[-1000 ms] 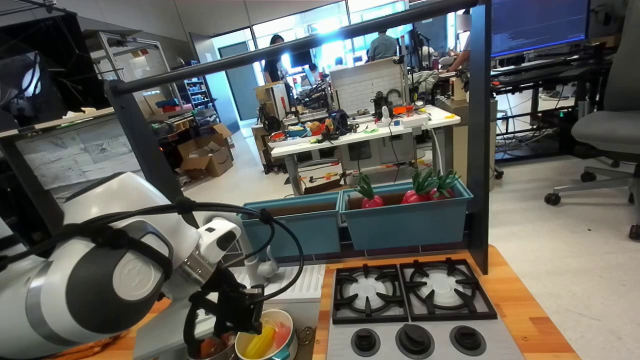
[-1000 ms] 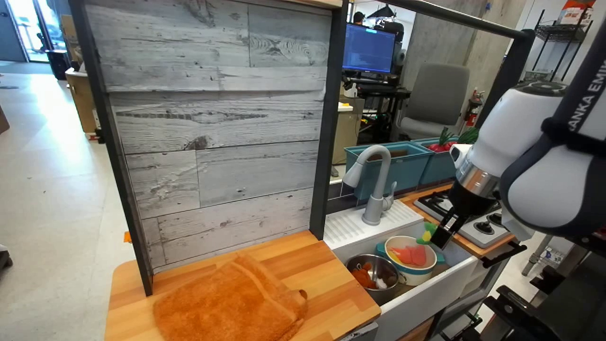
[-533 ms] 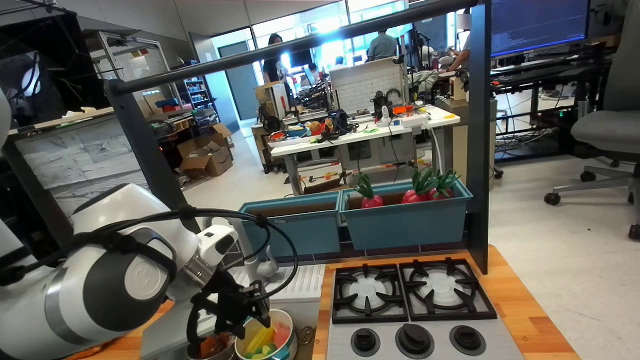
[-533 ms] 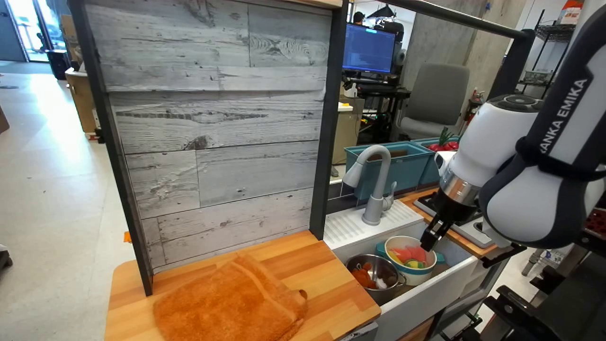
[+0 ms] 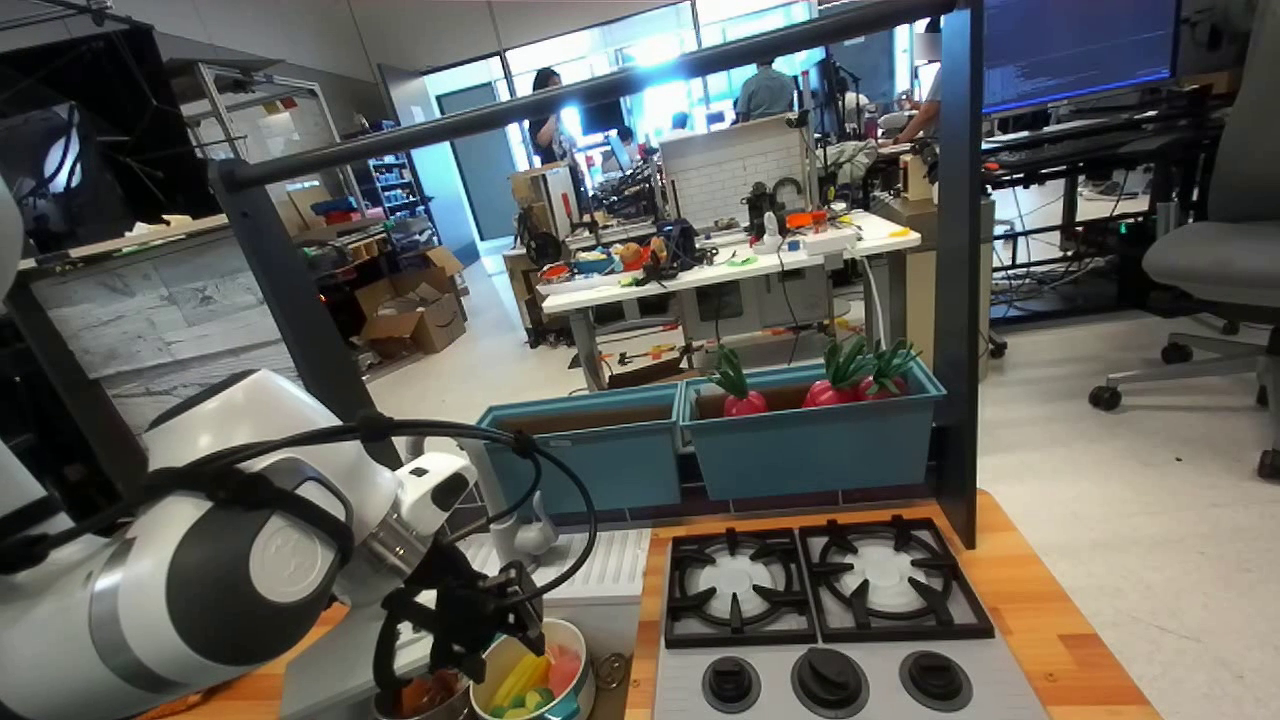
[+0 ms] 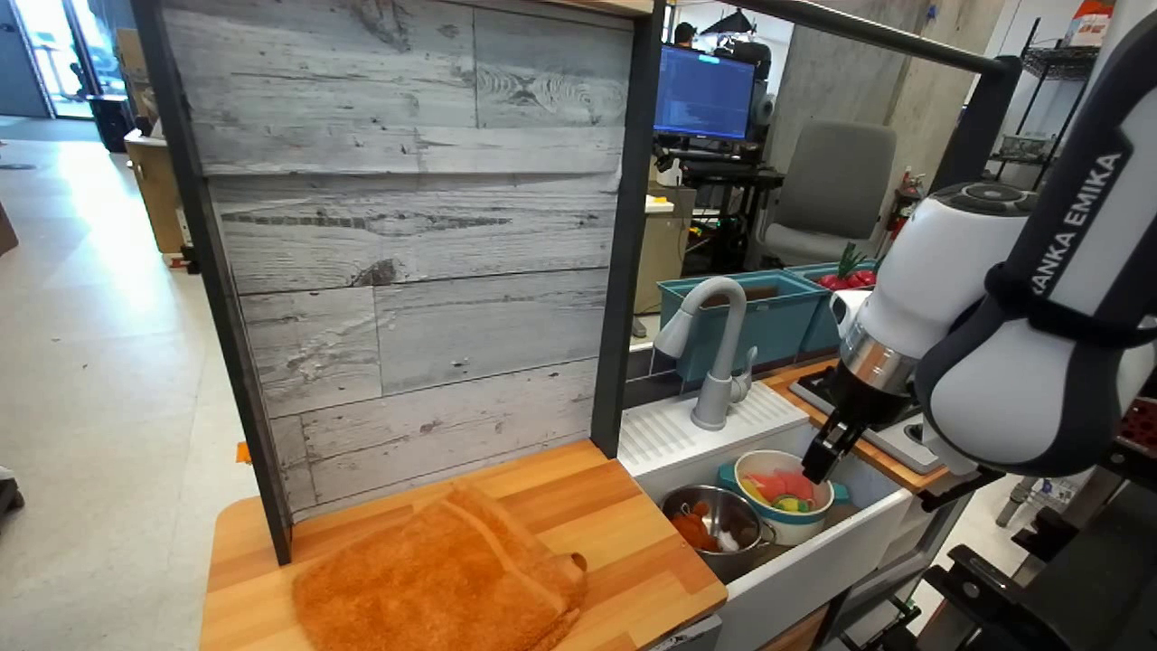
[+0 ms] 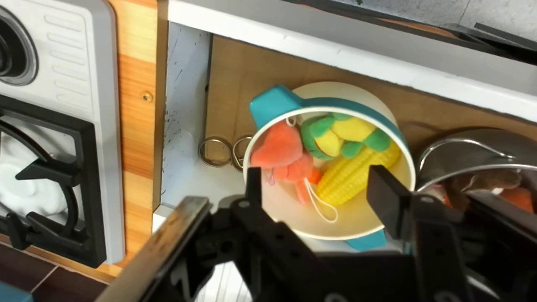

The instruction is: Pick the objects on the counter and the stove and put them in the pots in the sink, then wipe the counter with the cloth

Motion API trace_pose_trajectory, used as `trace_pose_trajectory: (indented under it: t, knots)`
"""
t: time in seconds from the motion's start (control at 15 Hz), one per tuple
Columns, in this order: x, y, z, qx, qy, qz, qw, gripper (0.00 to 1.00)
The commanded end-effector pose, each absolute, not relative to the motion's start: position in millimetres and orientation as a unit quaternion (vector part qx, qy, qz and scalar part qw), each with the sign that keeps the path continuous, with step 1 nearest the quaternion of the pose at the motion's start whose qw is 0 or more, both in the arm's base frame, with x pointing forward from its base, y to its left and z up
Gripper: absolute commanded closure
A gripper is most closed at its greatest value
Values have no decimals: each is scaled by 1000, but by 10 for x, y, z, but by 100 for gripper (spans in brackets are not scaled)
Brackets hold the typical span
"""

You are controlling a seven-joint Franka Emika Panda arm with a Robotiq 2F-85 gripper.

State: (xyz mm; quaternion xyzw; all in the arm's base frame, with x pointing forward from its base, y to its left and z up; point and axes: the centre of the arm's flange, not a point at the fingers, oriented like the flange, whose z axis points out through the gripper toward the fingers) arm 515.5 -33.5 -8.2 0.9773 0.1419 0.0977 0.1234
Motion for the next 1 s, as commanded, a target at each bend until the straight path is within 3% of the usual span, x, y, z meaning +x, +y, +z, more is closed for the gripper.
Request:
trace_pose_trajectory:
  t: [0.0,0.2,0.4,0.73,0.87,0.93]
  knots:
    - [5016,-112,113,969,176,118,130,2]
    - [4784,194,597,954,224,165,111,0]
    - [4651,546,1068,947,243,206,49,0]
    - [4851,1130,1945,957,221,177,-68,0]
    - [4908,1325,2048,966,214,125,-76,0]
    - [4768,1384,1768,960,223,165,-38,0]
